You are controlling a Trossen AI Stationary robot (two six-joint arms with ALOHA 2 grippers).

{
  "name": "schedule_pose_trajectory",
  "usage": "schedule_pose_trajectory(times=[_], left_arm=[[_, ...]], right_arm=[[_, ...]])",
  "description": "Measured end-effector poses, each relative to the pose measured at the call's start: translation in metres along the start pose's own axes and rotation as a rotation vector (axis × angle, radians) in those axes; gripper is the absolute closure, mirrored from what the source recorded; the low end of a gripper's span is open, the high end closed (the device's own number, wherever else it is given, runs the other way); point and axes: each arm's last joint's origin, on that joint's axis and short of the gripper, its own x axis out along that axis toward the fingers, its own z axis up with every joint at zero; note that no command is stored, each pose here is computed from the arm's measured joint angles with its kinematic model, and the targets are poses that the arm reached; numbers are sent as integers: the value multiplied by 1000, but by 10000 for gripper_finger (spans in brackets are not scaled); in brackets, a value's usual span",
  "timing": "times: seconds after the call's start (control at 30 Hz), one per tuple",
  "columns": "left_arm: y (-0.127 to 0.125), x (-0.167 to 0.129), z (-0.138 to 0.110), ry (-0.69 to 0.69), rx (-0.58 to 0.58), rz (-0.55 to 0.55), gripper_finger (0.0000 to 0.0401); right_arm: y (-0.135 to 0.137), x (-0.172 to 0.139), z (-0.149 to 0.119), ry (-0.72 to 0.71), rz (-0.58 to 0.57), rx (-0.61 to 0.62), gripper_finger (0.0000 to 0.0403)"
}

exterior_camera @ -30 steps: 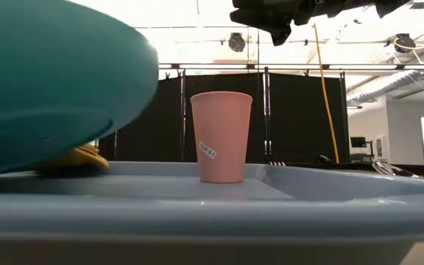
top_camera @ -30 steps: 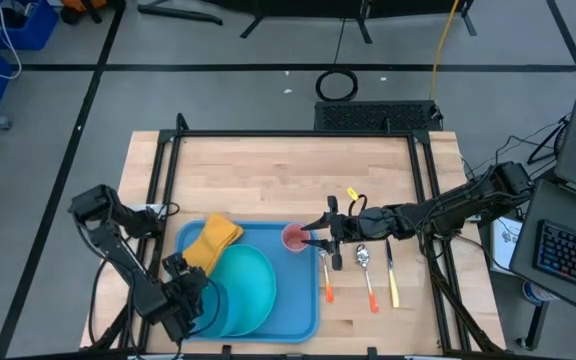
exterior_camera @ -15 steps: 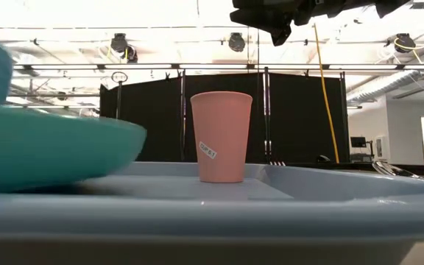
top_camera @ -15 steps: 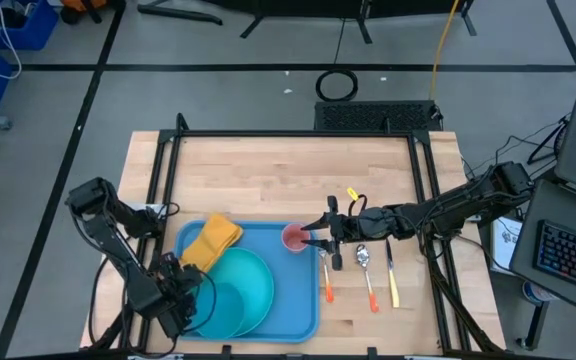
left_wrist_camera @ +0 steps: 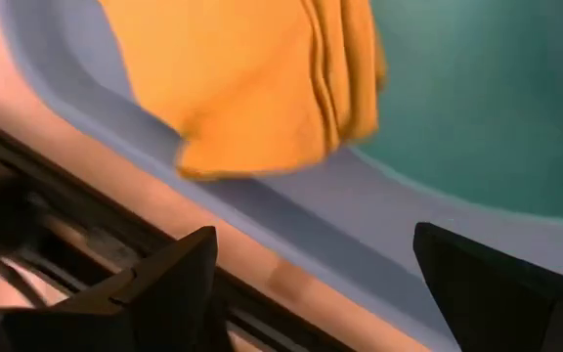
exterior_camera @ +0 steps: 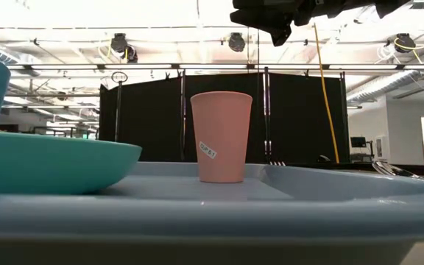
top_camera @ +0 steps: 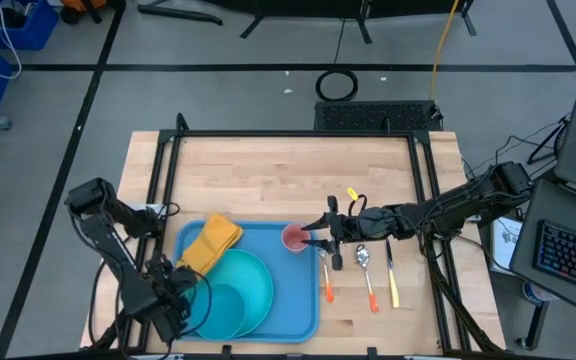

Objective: Set up tray
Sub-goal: Put the yellow table napkin on top of the blue tray to the left of the green plate

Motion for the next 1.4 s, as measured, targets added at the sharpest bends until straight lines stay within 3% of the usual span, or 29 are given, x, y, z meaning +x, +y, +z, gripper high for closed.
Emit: schedule_pose_trajectory(times=[0.33, 0.5, 0.73, 1.07, 1.4], left_arm=[[-1, 24, -5, 36, -55, -33, 50], [-5, 36, -4, 11, -66, -105, 50], [-11, 37, 3, -152, -92, -166, 50], [-9, 36, 19, -383, -52, -139, 50], [-11, 46, 17, -312, 32, -112, 51]], right_arm=[[0, 0, 0, 0, 0, 0, 268], [0, 0, 0, 0, 1, 0, 268], [0, 0, 0, 0, 1, 0, 268], [0, 0, 0, 0, 1, 0, 268], [0, 1, -4, 25, -1, -5, 268]])
